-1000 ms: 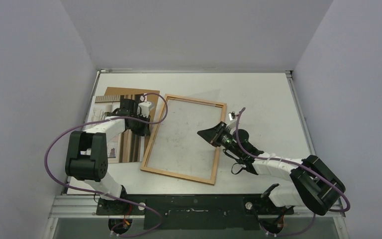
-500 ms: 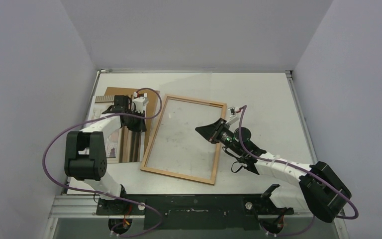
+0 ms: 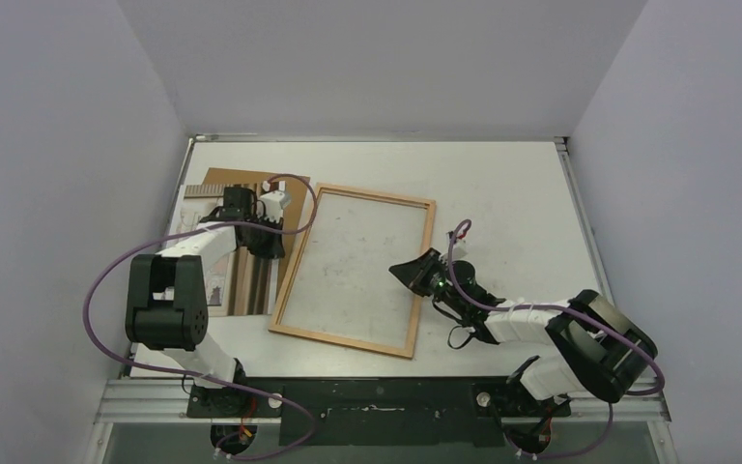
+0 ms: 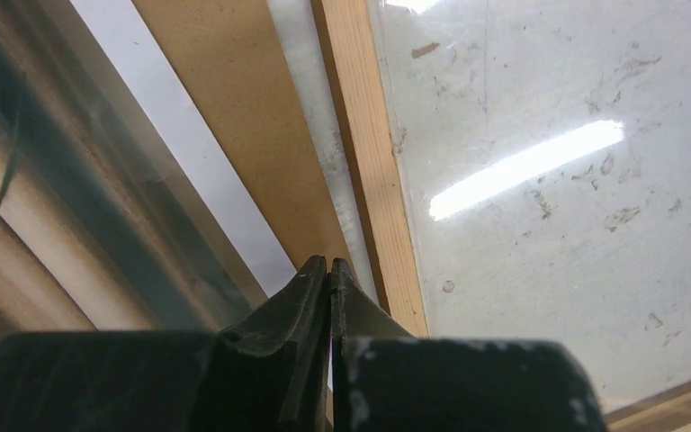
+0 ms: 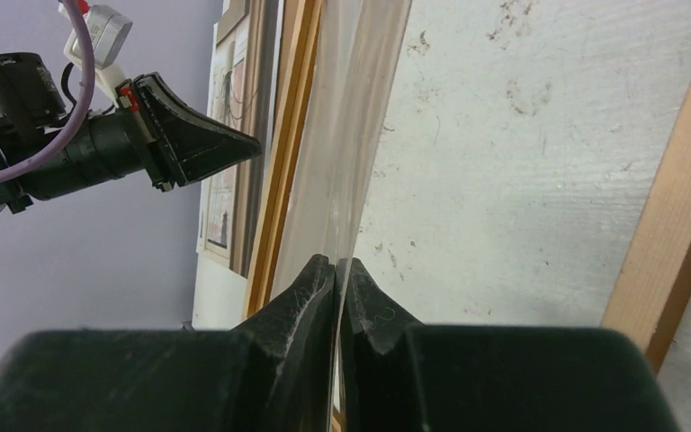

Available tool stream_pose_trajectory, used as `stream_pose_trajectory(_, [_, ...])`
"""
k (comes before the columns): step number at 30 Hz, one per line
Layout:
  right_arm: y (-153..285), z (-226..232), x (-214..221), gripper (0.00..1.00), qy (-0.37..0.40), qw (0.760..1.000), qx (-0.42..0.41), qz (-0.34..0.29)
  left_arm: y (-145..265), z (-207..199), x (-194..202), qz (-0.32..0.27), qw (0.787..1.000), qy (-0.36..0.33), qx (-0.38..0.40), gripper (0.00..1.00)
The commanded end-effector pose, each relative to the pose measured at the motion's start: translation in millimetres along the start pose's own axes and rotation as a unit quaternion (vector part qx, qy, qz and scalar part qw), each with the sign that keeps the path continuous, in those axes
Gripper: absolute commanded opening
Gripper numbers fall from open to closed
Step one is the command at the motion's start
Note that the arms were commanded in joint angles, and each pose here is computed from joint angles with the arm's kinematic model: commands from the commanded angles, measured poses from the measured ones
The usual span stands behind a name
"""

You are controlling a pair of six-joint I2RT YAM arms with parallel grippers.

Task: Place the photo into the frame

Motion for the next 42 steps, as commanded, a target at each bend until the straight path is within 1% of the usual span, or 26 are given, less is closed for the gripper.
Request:
stream_pose_trajectory(1, [2, 10, -11, 0.05, -0.008, 0.999, -0.020, -0.036, -1, -4, 0, -0.008, 0.999, -0.045, 0.000, 0.01])
stream_pose_trajectory(6, [6, 0, -6, 0.05, -0.022, 0.999, -0.009, -0.033, -4, -5, 7, -0.004, 0.997, -0.082, -0.010, 0.01])
stream_pose_trajectory(13, [5, -1, -3, 0.05, -0.034, 0.999, -0.013, -0.029, -7, -1, 13, 0.001, 0.994, -0.105, -0.024, 0.01])
stream_pose_trajectory(26, [10, 24, -11, 0.05, -0.109, 0.988, -0.106, -0.033, -10, -5, 14, 0.004, 0.994, -0.111, -0.019, 0.01])
stream_pose_trajectory(36, [8, 23, -8, 0.05, -0.122, 0.985, -0.116, -0.030, -10, -10, 12, 0.003, 0.994, -0.112, -0.014, 0.00])
stream_pose_trajectory(42, [5, 18, -7, 0.05, -0.122, 0.986, -0.107, -0.028, -11, -12, 13, 0.004, 0.994, -0.113, -0.012, 0.00])
Point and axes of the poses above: each gripper's point midway between its finger pads, its own y axis back along the fingers, its own z axis along the line the jaws close on, x = y × z, the point moved 3 cm from there along y, back along the fingers, and after that the axes turned 1 degree about y, right-handed, at the moved point
